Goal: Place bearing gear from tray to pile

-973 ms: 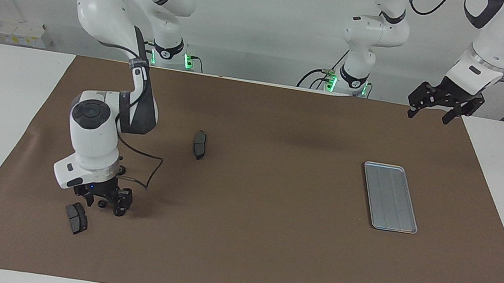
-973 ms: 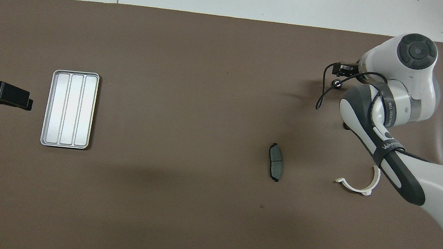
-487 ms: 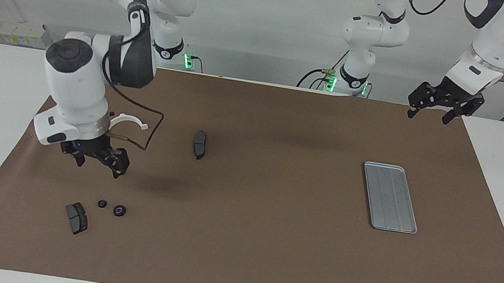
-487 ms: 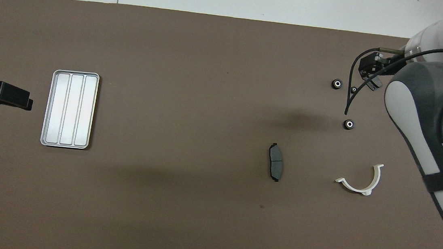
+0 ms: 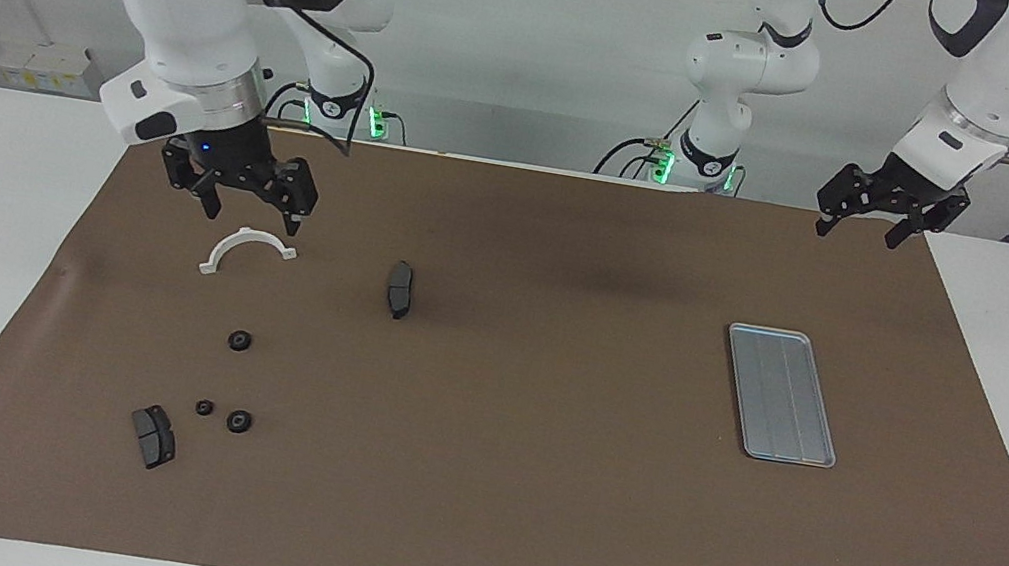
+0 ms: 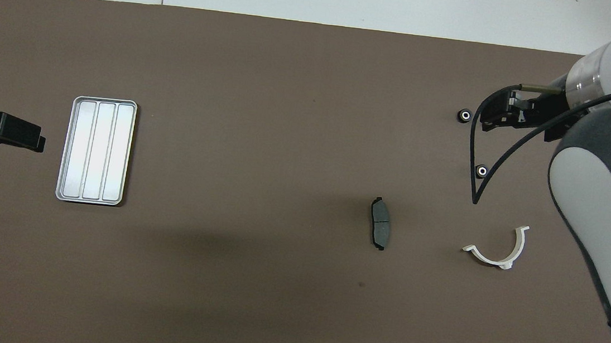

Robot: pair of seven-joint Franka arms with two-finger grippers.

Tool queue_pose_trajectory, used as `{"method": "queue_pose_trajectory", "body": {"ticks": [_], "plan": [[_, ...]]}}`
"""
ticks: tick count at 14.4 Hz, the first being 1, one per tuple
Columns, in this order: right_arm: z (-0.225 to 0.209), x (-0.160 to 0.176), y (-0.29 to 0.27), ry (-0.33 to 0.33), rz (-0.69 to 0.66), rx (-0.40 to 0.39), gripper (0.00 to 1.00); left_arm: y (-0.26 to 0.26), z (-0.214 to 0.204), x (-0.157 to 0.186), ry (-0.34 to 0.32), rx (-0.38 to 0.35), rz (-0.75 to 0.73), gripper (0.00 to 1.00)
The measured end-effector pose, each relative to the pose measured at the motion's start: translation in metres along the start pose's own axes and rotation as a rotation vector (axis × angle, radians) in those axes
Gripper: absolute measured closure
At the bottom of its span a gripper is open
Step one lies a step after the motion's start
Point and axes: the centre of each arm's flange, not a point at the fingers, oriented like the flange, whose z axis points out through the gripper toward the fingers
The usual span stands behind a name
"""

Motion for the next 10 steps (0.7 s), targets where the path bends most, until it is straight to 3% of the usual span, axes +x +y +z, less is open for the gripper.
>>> {"method": "queue_pose_trajectory", "body": {"ticks": [4, 10], "plan": [[0.009, -0.012, -0.032, -0.020, -0.010, -0.007, 0.00, 0.000, 0.000, 0.000, 0.000, 0.000, 0.000, 0.00], [0.025, -0.011, -0.007, -0.062, 0.012, -0.005, 0.00, 0.000, 0.000, 0.000, 0.000, 0.000, 0.000, 0.00]]}}
